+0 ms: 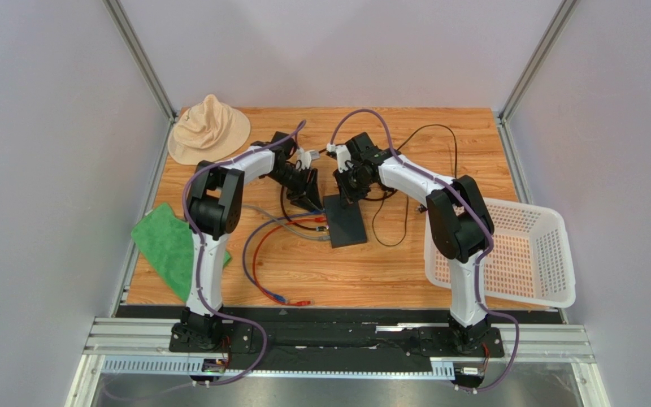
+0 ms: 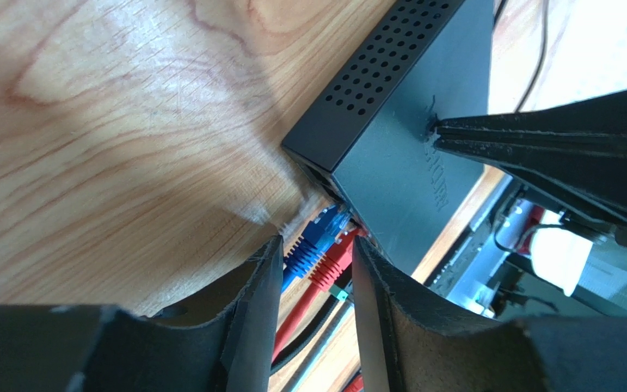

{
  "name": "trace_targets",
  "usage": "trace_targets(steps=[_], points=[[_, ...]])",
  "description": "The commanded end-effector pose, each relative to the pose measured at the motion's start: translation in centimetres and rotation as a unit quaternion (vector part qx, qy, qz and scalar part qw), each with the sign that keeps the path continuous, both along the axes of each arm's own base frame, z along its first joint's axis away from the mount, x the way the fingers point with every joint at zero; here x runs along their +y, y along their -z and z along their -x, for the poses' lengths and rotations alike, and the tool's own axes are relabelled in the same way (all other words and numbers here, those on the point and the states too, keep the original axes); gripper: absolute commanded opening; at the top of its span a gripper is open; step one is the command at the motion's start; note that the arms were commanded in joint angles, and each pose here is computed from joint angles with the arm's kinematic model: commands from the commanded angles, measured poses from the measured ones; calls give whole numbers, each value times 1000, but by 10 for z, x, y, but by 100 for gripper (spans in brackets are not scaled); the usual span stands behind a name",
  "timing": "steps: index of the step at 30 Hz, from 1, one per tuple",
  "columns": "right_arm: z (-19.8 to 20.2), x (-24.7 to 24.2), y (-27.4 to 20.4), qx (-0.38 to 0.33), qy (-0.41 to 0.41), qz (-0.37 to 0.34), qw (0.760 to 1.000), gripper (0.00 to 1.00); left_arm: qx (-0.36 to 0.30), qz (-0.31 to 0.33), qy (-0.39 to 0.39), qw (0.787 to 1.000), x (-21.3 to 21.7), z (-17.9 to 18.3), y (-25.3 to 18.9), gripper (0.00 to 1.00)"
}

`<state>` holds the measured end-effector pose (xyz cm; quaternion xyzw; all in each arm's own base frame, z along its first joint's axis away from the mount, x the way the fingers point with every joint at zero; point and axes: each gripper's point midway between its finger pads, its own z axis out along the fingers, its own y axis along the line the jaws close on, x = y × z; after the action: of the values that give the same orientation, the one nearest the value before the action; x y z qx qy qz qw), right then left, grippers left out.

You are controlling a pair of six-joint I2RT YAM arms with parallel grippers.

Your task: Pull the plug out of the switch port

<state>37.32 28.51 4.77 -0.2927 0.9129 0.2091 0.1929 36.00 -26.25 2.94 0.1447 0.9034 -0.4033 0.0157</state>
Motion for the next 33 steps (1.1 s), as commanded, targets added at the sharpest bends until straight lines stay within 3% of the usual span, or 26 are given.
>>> trace_targets(steps=[1,15,19,24,30,31,33], points=[[14,-12,28,27,7,39,999,0,-28,-39,24,999,-7,0,11,47],[19,-13,29,27,7,41,999,0,-25,-52,39,998,-18,3,16,35],[21,-13,28,27,7,40,999,0,-20,-41,44,998,-26,2,12,44],[22,-13,28,29,7,39,999,0,5,25,57,998,-38,6,6,45],[28,-14,33,38,3,40,998,0,13,40,58,997,-41,5,5,34],[28,-14,33,38,4,40,998,0,12,41,58,997,-41,4,5,26],[29,-15,35,39,3,42,998,0,11,41,59,997,-40,5,5,20]])
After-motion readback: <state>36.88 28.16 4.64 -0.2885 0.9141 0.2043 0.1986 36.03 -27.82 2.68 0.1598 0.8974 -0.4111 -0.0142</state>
